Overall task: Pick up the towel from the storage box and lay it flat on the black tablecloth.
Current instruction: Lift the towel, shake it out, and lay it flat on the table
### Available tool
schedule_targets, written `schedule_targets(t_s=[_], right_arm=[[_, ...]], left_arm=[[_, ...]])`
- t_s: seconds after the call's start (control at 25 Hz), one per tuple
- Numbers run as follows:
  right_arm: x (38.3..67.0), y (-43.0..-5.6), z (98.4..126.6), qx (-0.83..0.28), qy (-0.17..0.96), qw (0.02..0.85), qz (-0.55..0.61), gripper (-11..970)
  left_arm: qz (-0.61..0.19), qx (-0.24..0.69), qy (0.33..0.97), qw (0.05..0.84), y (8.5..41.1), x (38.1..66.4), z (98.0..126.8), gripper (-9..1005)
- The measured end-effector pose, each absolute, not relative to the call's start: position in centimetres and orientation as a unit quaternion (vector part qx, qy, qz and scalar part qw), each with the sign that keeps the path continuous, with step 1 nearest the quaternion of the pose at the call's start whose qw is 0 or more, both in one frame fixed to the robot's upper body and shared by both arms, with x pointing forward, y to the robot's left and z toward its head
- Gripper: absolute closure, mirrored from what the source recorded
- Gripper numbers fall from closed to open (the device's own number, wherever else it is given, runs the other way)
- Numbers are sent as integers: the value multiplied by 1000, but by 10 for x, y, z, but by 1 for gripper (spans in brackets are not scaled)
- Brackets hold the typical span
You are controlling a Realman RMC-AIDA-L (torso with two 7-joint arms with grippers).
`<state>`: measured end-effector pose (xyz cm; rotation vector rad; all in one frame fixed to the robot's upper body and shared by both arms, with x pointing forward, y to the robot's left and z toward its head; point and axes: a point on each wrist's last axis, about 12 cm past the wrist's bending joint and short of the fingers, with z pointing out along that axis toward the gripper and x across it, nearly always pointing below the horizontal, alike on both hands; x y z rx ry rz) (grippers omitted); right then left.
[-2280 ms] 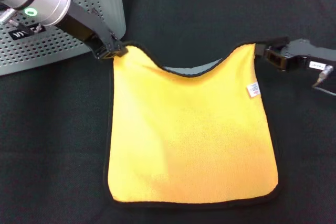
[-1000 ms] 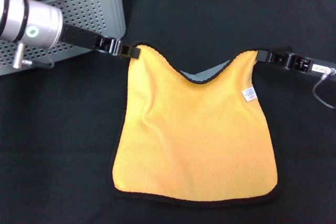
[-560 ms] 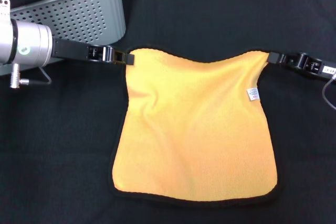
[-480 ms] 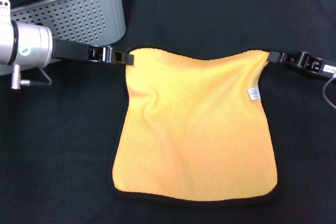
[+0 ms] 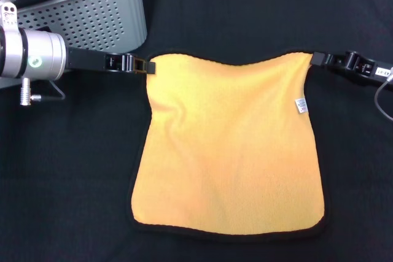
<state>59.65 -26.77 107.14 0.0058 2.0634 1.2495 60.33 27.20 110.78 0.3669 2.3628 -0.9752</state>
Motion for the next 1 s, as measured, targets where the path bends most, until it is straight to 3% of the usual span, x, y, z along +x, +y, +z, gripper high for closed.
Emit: schedule_targets(t_s=[1.0], right_arm=[[595, -271, 1071, -3, 797, 366, 481, 826]], left_arm=[[-355, 139, 879, 286, 274, 602, 1103, 946]])
